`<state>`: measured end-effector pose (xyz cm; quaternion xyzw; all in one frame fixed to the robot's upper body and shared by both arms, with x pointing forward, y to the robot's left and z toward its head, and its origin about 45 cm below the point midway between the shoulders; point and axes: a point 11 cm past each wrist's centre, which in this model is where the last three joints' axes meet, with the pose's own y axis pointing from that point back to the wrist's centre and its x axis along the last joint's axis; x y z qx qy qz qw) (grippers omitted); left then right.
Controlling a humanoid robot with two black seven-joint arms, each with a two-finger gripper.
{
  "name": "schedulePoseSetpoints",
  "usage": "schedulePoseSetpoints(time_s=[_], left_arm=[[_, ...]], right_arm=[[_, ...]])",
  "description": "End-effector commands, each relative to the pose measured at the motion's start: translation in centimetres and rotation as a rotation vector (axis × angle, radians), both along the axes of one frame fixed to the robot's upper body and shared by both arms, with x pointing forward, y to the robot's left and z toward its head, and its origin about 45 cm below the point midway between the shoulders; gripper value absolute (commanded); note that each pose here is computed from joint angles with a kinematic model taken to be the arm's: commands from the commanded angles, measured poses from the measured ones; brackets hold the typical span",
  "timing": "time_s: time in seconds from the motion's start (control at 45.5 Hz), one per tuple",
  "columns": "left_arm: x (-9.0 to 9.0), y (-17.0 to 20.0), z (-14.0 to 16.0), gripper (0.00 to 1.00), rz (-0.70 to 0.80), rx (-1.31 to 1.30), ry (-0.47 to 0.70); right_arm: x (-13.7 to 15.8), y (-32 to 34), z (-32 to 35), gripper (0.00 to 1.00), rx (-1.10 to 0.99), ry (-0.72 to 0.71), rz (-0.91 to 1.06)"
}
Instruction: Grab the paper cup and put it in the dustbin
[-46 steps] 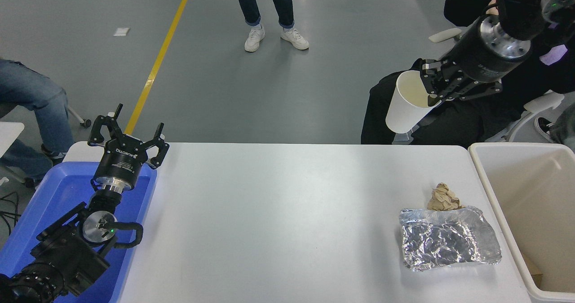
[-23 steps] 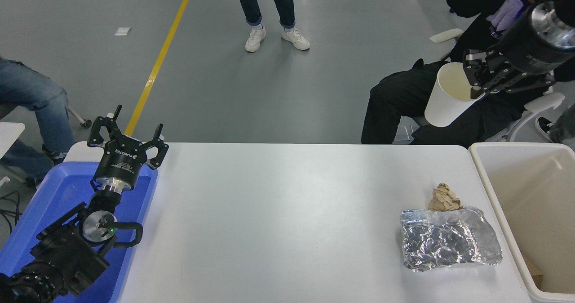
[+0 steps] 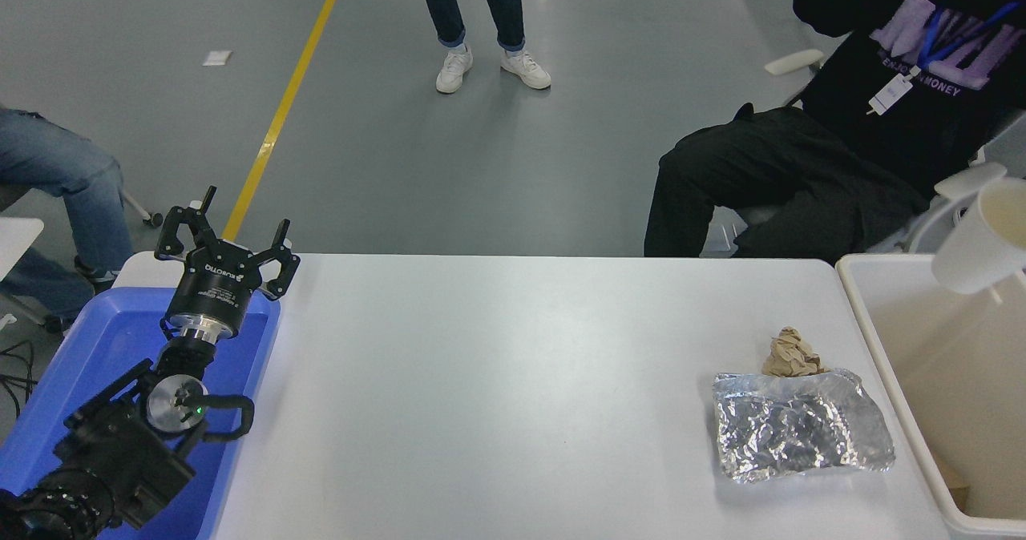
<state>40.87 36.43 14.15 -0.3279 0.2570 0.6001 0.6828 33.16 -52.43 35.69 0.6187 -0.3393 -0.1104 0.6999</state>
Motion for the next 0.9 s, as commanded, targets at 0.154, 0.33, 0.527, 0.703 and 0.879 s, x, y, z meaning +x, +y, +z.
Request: schedulePoseSetpoints(time_s=[0.154,0.33,0.527,0.703,0.879], left_arm=[[0.0,0.0,0.0,0.98,-0.002,0.001,-0.001],[0.0,-0.1,0.0,0.98,-0.003,0.0,0.0],[0.0,-0.1,0.0,0.98,-0.003,0.0,0.0],[0.0,-0.1,0.0,0.98,-0.003,0.0,0.0],[0.0,-0.1,0.0,0.98,-0.003,0.0,0.0]], right_arm=[[-1.1,-4.7,-7.5,0.0,-0.115,-0.104,-0.115],[-2.1,-6.9,-10.8,0.0,-0.237,-0.13,-0.134],[-2.2,-7.3,-15.2,0.0,-0.302,-0.144,-0.117],[-3.0,-7.3,-20.6,0.0,-0.316,-0.137,-0.121],[-3.4,-6.0,-25.3,0.0,-0.336,-0.187,-0.123]])
